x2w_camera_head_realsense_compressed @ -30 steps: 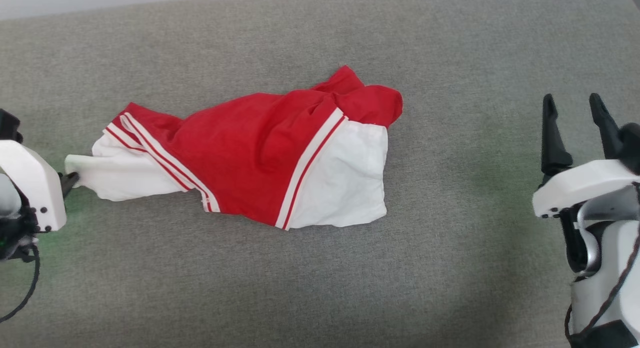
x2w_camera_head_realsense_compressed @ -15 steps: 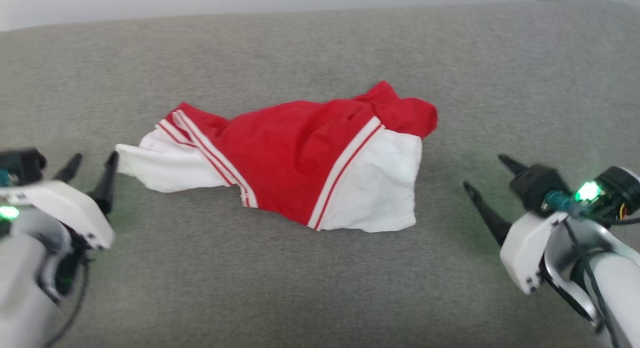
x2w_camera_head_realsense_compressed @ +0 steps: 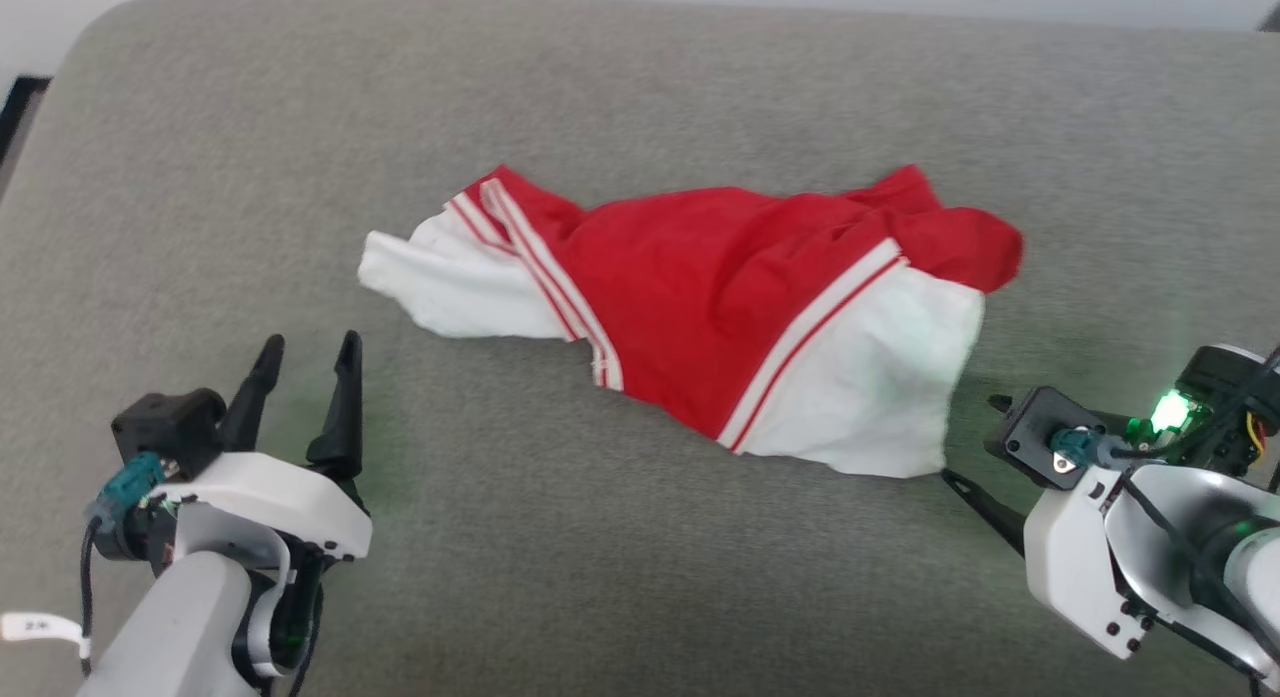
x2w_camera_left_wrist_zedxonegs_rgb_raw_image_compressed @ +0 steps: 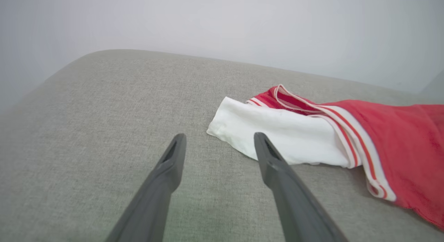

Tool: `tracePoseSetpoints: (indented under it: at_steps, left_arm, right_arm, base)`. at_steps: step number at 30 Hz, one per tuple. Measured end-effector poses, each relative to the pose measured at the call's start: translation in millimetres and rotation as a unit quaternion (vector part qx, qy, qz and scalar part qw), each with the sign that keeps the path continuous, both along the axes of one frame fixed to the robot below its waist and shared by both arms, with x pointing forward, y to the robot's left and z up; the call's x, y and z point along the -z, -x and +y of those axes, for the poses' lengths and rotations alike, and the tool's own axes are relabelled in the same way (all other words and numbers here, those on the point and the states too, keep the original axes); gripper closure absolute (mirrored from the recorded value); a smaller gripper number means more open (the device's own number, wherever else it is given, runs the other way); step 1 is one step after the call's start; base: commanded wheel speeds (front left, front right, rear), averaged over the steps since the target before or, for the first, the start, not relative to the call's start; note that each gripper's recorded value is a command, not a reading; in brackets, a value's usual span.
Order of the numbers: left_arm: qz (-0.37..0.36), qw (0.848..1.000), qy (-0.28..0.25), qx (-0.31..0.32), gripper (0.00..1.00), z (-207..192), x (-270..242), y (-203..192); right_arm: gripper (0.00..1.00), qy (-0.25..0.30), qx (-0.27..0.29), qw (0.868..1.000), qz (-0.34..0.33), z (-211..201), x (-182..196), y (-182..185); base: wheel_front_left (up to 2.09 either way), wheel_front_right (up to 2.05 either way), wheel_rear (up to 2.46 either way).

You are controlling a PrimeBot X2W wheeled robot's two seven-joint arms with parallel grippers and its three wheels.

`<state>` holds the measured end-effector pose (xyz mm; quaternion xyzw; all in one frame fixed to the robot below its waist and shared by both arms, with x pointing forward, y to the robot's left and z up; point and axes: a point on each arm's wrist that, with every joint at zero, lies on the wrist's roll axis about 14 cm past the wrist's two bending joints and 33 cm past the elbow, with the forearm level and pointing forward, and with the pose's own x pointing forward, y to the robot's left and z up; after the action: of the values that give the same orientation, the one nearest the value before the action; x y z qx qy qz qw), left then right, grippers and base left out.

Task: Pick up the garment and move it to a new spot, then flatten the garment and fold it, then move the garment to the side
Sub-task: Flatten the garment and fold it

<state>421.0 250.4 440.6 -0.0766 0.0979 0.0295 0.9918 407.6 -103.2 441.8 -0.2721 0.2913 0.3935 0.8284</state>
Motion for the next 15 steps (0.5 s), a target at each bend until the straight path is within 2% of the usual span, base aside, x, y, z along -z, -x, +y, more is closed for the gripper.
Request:
tracePoseSetpoints:
  at_steps: [5, 12, 14, 15]
  left_arm:
    - [-0.016, 0.999, 0.01, -0.028, 0.0, 11, -4, 6]
    - [-0.015, 0.998, 0.024, -0.063, 0.0, 25, 4, 17]
    - [-0.014, 0.997, 0.026, -0.07, 0.0, 28, 6, 20]
    - [-0.014, 0.997, 0.029, -0.072, 0.0, 29, 7, 22]
  right_arm:
    - [0.0, 0.026, -0.03, 0.998, 0.041, 6, 25, 3]
    - [0.0, 0.032, -0.067, 0.994, 0.085, 27, 60, 3]
    - [0.85, 0.036, -0.078, 0.992, 0.09, 31, 65, 2]
    - [1.0, 0.038, -0.083, 0.992, 0.092, 32, 68, 2]
  base:
    - [0.0, 0.0, 0.0]
    - [0.0, 0.0, 0.0]
    - [0.0, 0.0, 0.0]
    - [0.0, 0.0, 0.0]
